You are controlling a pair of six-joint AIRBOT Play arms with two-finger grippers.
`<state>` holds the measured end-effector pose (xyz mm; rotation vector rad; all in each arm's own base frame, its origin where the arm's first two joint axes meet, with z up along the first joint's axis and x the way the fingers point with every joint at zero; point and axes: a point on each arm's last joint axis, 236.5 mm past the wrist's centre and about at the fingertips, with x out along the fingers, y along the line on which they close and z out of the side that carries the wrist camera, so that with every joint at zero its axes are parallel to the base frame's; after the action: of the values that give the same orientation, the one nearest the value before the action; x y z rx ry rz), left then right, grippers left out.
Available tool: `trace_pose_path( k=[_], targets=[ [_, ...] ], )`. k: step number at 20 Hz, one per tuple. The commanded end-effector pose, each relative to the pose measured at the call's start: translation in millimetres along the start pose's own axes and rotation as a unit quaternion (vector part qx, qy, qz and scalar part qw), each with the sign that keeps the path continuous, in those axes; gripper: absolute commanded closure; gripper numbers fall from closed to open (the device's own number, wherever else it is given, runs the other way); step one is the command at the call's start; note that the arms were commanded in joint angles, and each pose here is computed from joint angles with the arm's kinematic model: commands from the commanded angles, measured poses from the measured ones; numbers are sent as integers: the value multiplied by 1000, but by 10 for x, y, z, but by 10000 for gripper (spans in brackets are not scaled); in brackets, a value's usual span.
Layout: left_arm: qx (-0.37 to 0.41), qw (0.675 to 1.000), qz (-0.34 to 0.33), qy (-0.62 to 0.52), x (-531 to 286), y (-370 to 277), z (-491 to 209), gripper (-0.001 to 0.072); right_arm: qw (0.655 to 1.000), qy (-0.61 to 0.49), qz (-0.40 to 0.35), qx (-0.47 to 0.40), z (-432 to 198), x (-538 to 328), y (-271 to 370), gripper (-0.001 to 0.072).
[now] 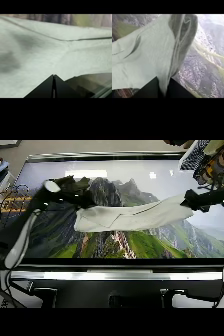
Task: Fold the clothes and pants, and hang the long-sleeved shirts on hangers.
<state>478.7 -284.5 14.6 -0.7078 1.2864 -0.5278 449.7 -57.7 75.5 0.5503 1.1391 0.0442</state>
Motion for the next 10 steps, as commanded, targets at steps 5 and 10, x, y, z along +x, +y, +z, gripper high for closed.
trace_pose_path(
  k=[5,10],
  targets=[
    [-105,987,-122,-13,1600,-1212,-984,688,998,-68,2,1,-115,-1034,478,672],
    [-163,979,-122,4,2135,-1370,-1479,689,997,-77,6,-9,-285,-1310,617,673]
  ],
)
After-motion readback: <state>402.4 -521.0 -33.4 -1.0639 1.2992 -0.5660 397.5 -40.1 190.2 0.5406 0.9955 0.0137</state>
